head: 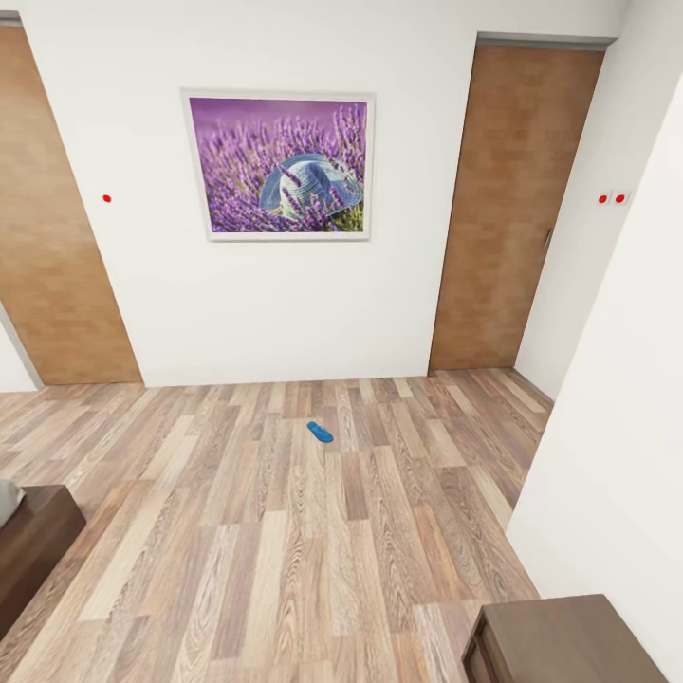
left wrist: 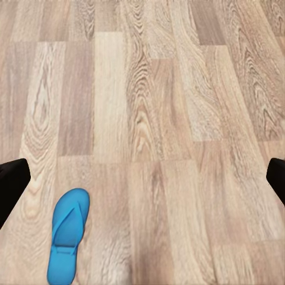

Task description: In the bedroom, move the book from the bed onto either nightstand, and place the two sandals side by side next to the bed.

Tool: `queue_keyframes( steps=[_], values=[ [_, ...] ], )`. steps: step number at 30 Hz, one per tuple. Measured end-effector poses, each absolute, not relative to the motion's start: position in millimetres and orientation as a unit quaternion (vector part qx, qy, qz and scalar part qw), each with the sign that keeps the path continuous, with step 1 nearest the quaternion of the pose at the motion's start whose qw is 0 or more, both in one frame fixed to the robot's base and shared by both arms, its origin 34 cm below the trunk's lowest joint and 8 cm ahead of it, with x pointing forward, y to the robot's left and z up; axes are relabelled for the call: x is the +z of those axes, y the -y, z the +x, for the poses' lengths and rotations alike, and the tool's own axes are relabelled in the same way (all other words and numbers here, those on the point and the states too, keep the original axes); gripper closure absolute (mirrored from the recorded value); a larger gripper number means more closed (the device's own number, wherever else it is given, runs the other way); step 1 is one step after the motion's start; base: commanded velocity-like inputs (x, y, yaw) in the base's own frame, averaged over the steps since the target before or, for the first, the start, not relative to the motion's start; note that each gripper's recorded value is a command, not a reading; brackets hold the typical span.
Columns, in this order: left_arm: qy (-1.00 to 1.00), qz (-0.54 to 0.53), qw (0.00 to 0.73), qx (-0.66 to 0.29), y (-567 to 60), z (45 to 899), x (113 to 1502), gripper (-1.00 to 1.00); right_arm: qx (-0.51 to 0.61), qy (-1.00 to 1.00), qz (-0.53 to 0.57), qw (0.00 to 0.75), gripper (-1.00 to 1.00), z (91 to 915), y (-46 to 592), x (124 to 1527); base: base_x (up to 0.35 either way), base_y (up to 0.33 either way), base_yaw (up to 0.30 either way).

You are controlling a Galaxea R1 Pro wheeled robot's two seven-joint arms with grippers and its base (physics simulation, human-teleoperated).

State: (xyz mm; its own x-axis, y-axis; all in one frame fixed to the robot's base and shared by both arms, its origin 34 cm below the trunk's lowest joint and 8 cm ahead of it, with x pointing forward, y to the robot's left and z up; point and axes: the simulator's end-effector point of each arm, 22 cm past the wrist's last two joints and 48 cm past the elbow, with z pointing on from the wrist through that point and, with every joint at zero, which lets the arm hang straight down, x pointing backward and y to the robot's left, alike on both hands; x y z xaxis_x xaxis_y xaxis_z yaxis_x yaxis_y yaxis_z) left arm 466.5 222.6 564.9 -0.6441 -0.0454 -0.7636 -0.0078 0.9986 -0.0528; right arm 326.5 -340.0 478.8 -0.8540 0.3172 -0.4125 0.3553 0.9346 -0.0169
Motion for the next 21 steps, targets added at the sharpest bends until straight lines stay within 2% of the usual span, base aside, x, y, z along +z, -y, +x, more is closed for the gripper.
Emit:
queue_keyframes(
  steps=[8,15,21],
  values=[
    [-0.906,-0.015,0.422,-0.023,-222.2,466.3,565.0,-1.0,-0.047,-0.962,0.175,0.206,-1.0,326.4,340.1,478.9,0.14,-0.131,0.0],
    [-0.906,-0.015,0.422,-0.022,-222.6,466.3,564.9,-1.0,-0.047,-0.962,0.175,0.206,-1.0,326.4,340.1,478.9,0.052,-0.023,0.0],
    [-0.906,-0.015,0.422,-0.022,-222.9,466.3,565.2,-1.0,-0.046,-0.962,0.174,0.206,-1.0,326.5,339.9,479.0,0.26,-0.002,0.0]
  ],
)
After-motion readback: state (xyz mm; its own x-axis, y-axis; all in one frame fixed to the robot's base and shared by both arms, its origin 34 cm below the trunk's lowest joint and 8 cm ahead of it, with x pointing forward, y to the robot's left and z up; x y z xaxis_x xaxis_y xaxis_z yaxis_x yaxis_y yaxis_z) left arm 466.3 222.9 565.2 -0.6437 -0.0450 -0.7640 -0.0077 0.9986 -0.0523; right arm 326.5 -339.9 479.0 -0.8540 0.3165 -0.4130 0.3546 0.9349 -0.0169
